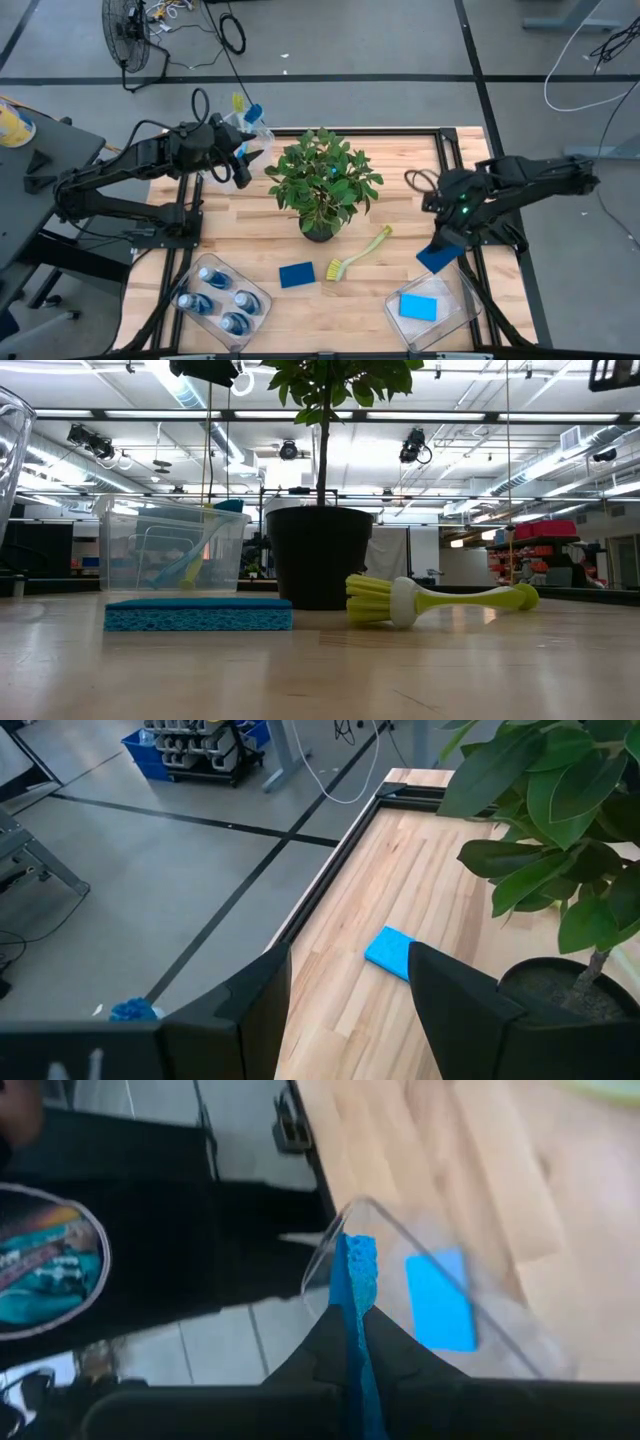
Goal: Pick & Place Kitchen Sink Supplies
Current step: Put the blue sponge into the bottom right transparent bin
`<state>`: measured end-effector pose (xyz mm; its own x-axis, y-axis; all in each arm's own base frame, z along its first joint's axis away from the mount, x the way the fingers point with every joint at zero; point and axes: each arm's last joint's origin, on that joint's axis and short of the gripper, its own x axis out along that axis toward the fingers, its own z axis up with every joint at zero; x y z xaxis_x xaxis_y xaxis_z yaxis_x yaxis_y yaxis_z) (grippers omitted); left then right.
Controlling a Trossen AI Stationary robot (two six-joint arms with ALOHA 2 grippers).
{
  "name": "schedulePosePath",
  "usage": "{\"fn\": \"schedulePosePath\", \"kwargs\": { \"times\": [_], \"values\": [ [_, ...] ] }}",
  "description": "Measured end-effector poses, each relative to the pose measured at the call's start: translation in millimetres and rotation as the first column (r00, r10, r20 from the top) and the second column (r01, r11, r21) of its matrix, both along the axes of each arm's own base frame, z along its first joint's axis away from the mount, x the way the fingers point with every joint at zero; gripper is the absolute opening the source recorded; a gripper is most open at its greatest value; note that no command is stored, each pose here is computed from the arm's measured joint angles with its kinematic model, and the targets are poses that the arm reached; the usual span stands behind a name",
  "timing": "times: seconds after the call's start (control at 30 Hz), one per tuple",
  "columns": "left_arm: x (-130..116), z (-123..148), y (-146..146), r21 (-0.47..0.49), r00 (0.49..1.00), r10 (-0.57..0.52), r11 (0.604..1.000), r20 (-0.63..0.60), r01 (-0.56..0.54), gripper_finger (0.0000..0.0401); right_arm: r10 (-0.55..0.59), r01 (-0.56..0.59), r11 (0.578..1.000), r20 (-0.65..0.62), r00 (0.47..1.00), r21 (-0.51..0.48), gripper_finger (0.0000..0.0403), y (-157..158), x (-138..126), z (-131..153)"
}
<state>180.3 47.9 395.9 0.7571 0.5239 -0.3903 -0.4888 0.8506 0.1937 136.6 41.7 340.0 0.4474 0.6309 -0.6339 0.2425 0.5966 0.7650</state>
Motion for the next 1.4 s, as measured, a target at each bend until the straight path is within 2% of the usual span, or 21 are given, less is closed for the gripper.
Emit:
{"fn": "schedulePosePath", "kwargs": {
  "times": [0.3, 0.53, 0.9, 1.13, 1.4],
  "values": [
    [0, 0, -1, -0.011, 1.0, -0.022, 1.0, 0.003, 0.022, 0.0206, 0.102, -0.1, 0.994, -0.086, 0.991, 0.036, 0.0006, 36, 21, -10],
    [0, 0, -1, -0.008, 1.0, -0.025, 1.0, 0.001, 0.025, 0.0206, 0.13, -0.131, 0.991, -0.119, 0.984, 0.0, 0.0006, 67, 34, -21],
    [0, 0, -1, 0.008, 0.999, -0.034, 0.999, -0.01, 0.034, 0.0206, 0.102, -0.121, 0.99, -0.236, 0.966, -0.066, 0.0016, 107, 38, -43],
    [0, 0, -1, 0.008, 0.999, -0.034, 0.999, -0.01, 0.034, 0.0206, 0.12, -0.128, 0.992, -0.215, 0.969, -0.024, 0.004, 132, 48, -51],
    [0, 0, -1, 0.011, 0.999, -0.035, 0.999, -0.011, 0.035, 0.0206, 0.058, -0.072, 0.997, -0.315, 0.947, -0.034, 0.0071, 143, 57, -68]
  ]
}}
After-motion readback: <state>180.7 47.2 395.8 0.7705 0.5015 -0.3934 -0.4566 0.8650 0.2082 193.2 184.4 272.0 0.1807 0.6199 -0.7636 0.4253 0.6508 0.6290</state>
